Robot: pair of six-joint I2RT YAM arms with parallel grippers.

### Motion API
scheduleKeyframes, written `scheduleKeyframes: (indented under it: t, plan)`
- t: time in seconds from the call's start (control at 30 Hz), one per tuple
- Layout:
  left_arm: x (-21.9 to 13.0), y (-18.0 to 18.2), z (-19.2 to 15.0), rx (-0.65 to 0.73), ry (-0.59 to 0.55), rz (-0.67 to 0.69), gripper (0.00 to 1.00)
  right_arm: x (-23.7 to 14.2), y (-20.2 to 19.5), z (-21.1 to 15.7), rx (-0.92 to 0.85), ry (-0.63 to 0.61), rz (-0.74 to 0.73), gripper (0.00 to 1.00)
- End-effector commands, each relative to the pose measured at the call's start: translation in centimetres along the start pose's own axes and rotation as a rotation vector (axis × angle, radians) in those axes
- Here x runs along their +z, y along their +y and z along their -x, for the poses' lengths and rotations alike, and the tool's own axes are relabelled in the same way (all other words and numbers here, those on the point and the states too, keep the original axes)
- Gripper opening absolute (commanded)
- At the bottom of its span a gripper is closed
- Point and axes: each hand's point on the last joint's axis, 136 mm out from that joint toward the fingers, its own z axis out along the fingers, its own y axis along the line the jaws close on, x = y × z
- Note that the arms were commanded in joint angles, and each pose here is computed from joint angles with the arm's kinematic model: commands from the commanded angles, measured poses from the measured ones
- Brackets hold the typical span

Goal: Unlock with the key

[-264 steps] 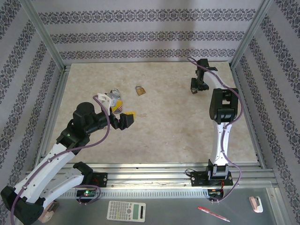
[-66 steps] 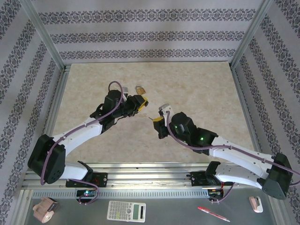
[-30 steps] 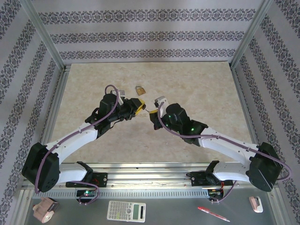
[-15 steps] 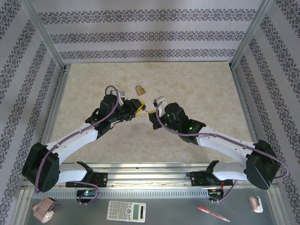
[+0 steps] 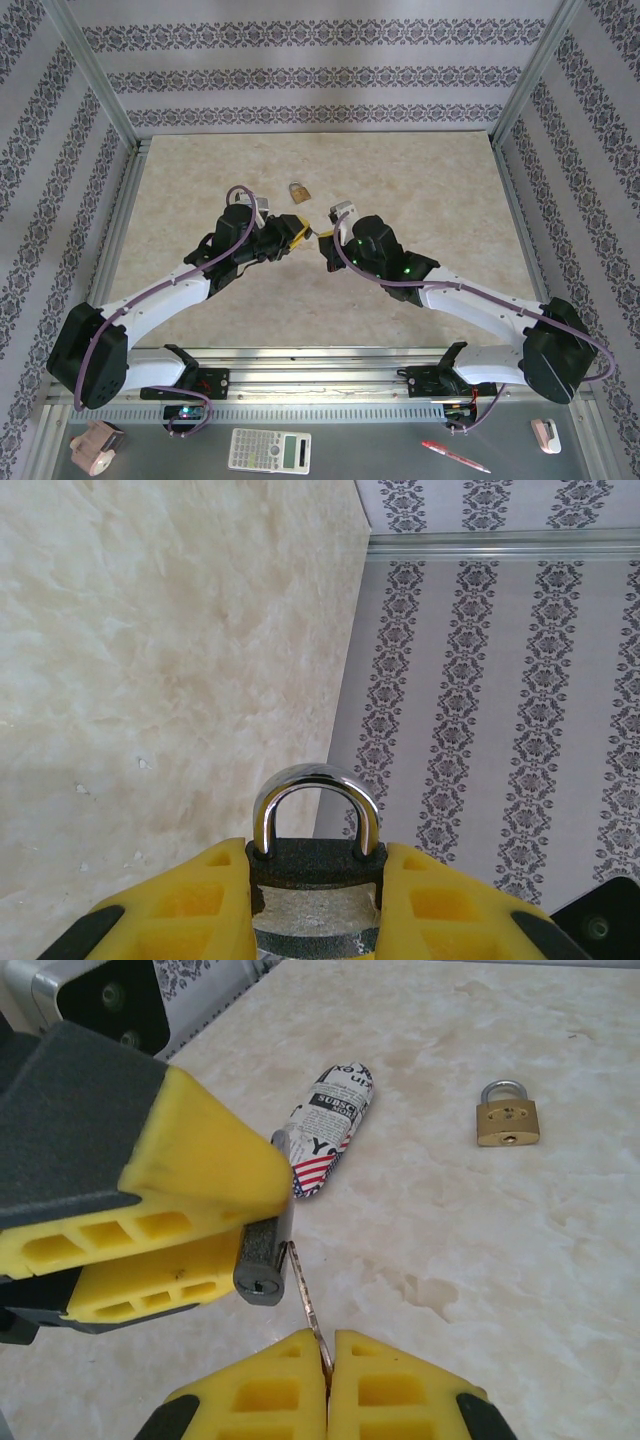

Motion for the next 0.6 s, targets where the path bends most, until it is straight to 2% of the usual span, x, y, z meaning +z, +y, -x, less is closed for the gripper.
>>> scheduleKeyframes:
  t: [0.0,0.57]
  plan:
    - [0.3,-0.7,-0.3,0.009,0.006,-0.031,0.00,0.1,1.1,1.9,0.016,-0.044,0.046,0.00]
    - [-0.8,-0.5,1.2,0.018,-0.099,-0.013,0.00,-0.5,0.4,-0.6,0.078,-0.006,0.039,0.00]
